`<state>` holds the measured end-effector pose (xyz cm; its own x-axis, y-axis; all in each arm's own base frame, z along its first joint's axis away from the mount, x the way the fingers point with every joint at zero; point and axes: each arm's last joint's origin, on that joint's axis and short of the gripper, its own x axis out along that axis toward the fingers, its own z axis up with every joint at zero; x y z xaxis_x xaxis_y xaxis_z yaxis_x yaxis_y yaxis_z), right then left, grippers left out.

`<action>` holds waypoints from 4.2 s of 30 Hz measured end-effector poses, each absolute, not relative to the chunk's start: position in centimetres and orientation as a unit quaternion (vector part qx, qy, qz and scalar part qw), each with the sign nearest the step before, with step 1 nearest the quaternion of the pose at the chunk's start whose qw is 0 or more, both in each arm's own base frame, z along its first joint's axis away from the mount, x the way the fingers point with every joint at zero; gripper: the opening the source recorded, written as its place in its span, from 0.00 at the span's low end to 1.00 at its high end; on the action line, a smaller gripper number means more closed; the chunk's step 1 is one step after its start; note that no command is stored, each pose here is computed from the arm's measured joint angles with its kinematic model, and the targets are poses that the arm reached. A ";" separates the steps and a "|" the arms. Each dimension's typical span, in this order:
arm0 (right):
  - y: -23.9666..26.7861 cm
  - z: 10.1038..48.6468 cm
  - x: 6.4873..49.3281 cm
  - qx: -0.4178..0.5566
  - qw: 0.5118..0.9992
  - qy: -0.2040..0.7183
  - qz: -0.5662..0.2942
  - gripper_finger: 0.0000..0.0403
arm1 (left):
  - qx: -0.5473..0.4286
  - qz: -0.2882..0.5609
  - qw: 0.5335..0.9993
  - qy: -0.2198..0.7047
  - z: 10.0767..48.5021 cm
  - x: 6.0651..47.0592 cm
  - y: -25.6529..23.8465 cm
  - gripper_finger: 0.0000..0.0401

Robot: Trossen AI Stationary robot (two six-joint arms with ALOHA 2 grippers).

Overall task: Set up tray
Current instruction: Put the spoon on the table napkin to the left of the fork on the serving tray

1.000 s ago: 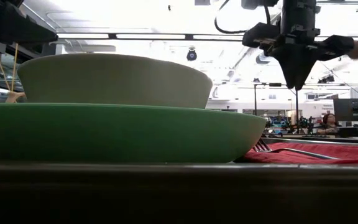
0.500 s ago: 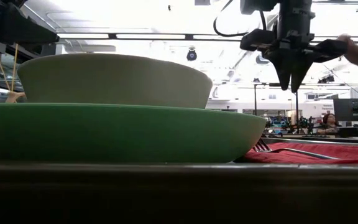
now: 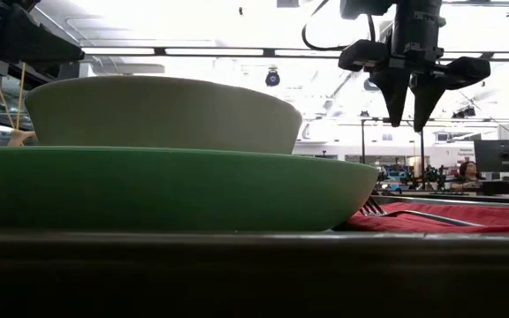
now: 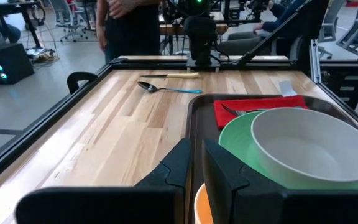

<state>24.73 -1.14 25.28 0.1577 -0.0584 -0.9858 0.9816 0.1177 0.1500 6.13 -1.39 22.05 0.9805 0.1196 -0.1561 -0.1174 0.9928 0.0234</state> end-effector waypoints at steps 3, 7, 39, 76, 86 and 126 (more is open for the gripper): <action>-1.1 25.3 24.8 0.492 0.582 0.470 -0.446 0.38 | 0.007 0.059 0.995 0.079 22.0 6.1 -1.4 0.17; -1.1 25.3 24.8 0.492 0.582 0.470 -0.446 0.43 | 0.007 0.059 0.995 0.079 22.0 6.1 -1.4 0.17; -3.7 25.3 24.5 0.490 0.579 0.455 -0.466 0.50 | 0.009 0.058 0.995 0.079 22.0 6.1 -1.4 0.17; -8.6 15.9 21.0 0.541 0.554 0.421 -0.473 0.50 | 0.008 0.059 0.995 0.080 22.0 6.1 -1.4 0.17; -9.6 15.9 20.7 0.536 0.563 0.426 -0.463 0.50 | 0.007 0.059 0.995 0.079 22.0 6.1 -1.4 0.17; -10.2 12.9 21.1 0.510 0.519 0.460 -0.509 0.49 | 0.007 0.060 0.995 0.079 22.0 6.1 -1.4 0.17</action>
